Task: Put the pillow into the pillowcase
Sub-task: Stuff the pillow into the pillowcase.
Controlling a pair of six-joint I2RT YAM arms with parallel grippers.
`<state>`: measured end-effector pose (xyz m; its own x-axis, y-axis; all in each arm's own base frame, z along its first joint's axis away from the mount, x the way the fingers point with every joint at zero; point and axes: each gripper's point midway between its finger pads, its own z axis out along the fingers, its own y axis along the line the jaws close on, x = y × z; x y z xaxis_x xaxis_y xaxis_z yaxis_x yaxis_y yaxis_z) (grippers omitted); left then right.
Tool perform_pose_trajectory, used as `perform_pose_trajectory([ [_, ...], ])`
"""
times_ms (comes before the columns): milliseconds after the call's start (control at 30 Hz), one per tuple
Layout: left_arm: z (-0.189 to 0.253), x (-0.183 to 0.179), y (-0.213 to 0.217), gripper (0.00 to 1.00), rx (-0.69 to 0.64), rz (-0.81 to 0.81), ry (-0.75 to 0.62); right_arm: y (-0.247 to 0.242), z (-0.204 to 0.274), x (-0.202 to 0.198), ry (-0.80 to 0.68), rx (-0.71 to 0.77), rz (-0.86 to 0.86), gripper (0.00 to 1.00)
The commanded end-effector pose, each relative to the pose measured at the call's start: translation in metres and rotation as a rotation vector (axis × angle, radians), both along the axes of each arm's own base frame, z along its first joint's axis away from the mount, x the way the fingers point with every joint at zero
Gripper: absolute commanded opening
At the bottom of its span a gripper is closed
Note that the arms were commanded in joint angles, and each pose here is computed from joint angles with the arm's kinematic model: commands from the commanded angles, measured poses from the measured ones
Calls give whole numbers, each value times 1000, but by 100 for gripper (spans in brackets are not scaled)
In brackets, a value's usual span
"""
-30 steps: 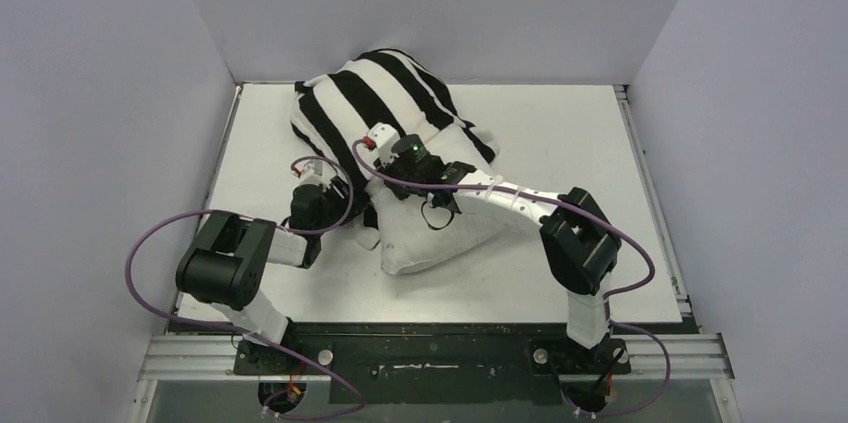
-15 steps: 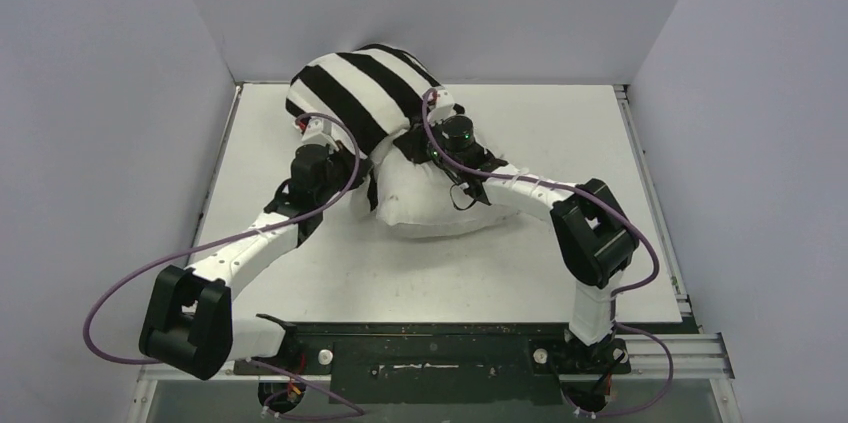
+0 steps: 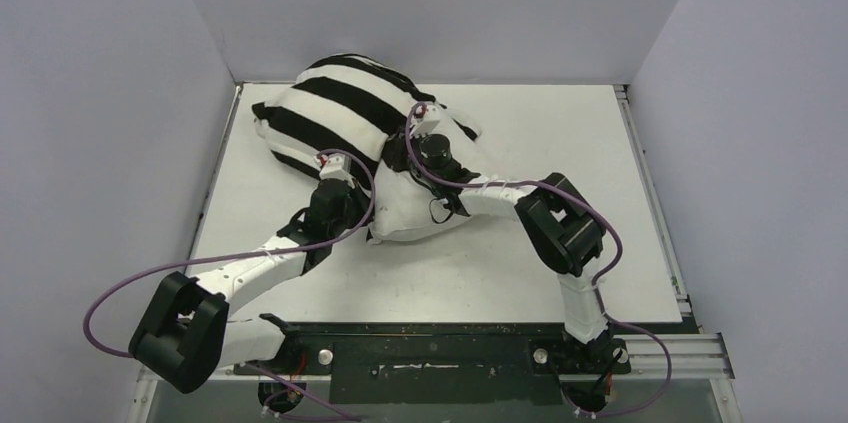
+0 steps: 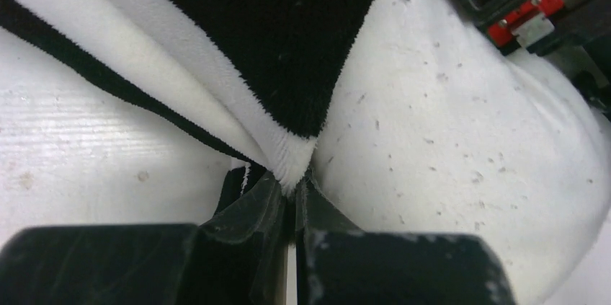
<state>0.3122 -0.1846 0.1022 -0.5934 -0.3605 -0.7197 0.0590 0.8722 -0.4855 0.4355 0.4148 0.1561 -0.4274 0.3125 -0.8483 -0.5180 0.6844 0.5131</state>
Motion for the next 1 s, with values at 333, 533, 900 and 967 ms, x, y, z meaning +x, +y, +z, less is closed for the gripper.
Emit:
perform_pose_trajectory([
  [333, 93, -30, -20, 37, -127, -57, -165, -63, 39, -42, -108, -16, -81, 66],
  [533, 147, -19, -1, 51, -10, -19, -267, -98, 61, -90, -160, -129, -46, 100],
  [900, 172, 25, -25, 85, 201, -121, -304, -191, 106, -117, -138, -241, -249, 100],
  [967, 166, 35, -32, 86, 227, -134, -296, -209, 112, -121, -135, -231, -316, 100],
])
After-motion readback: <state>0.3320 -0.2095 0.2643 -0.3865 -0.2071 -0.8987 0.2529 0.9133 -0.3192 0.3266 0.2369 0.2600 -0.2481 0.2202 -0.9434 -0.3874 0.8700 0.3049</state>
